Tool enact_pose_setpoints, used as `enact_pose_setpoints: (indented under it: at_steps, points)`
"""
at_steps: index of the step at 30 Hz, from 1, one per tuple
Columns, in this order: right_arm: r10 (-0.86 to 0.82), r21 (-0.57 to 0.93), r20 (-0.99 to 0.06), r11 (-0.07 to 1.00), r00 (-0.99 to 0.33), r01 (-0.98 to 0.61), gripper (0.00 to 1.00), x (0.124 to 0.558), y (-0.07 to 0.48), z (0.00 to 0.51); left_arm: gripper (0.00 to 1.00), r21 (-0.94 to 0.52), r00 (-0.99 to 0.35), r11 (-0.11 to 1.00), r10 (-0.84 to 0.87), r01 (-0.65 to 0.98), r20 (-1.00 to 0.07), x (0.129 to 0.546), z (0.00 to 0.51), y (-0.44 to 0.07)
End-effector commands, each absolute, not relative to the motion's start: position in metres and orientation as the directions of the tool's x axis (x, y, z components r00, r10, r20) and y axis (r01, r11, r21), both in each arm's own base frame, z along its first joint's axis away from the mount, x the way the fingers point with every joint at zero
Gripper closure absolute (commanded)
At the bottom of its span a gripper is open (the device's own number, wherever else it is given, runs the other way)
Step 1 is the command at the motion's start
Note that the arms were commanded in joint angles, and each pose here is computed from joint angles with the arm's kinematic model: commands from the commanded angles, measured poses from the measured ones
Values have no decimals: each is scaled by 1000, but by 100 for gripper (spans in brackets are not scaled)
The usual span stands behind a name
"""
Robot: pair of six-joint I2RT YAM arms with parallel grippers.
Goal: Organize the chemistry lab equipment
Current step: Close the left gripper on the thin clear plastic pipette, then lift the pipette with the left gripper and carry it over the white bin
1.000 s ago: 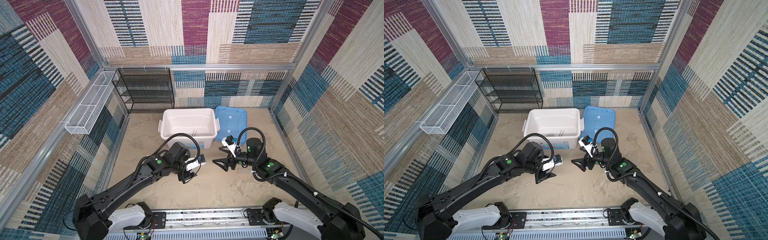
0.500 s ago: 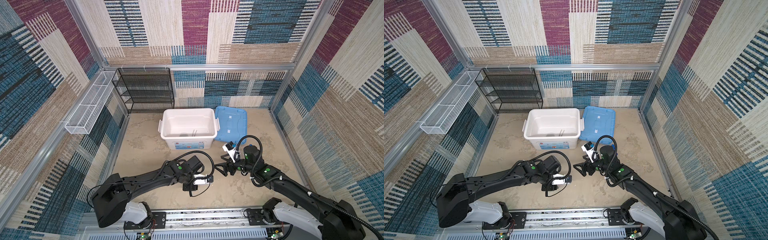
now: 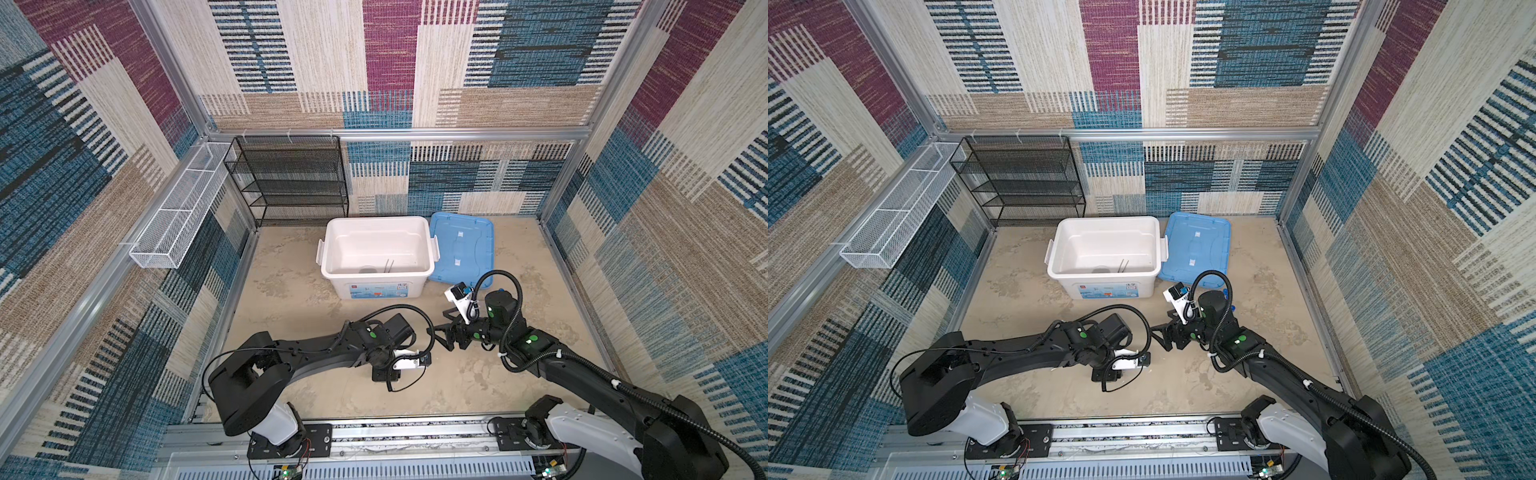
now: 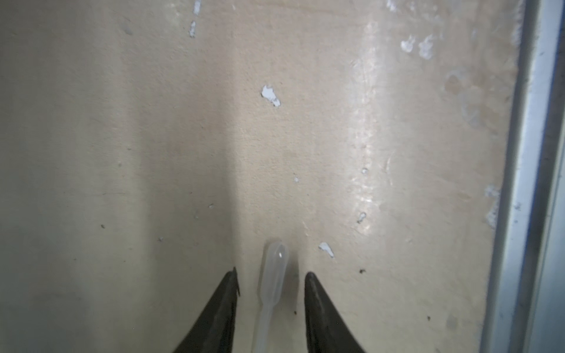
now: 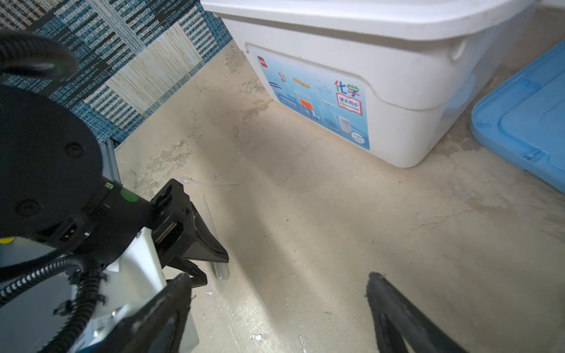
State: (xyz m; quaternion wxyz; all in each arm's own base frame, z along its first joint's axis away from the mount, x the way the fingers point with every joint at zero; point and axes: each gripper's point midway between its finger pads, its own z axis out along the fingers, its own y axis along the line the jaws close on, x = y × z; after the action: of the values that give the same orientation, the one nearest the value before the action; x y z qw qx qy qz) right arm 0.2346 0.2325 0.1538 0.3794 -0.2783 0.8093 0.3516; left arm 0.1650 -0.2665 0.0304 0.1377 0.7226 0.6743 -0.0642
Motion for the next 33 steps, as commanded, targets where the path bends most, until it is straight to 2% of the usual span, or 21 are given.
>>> enact_pose_setpoints:
  at_steps: [1,4,5,17,22,25,30,32,33]
  points:
    - [-171,357,-813,608,-556,-709,8,238,232,158,62,112,90,-62,958,992,-274,165,26,-268]
    - [-160,372,-805,613,-571,-697,5,239,233,159,65,115,86,-57,960,992,-265,167,24,-269]
    - [-157,379,-802,611,-576,-695,1,239,233,159,66,113,84,-56,962,992,-260,167,23,-268]
    - [-149,369,-802,639,-579,-675,1,245,230,159,86,102,86,-64,968,993,-234,162,17,-266]
    - [-142,344,-821,650,-553,-678,1,247,228,165,87,125,85,-56,966,991,-242,165,24,-265]
    - [-122,330,-839,661,-531,-674,1,249,225,174,87,161,84,-38,955,986,-286,168,34,-268]
    - [-87,295,-877,680,-473,-671,1,252,218,194,87,217,70,30,896,976,-439,177,70,-279]
    - [-71,276,-892,695,-446,-664,1,254,214,202,92,214,41,73,873,974,-486,182,85,-280]
    - [-60,267,-902,701,-428,-661,1,255,212,209,99,206,25,95,857,974,-514,186,94,-280]
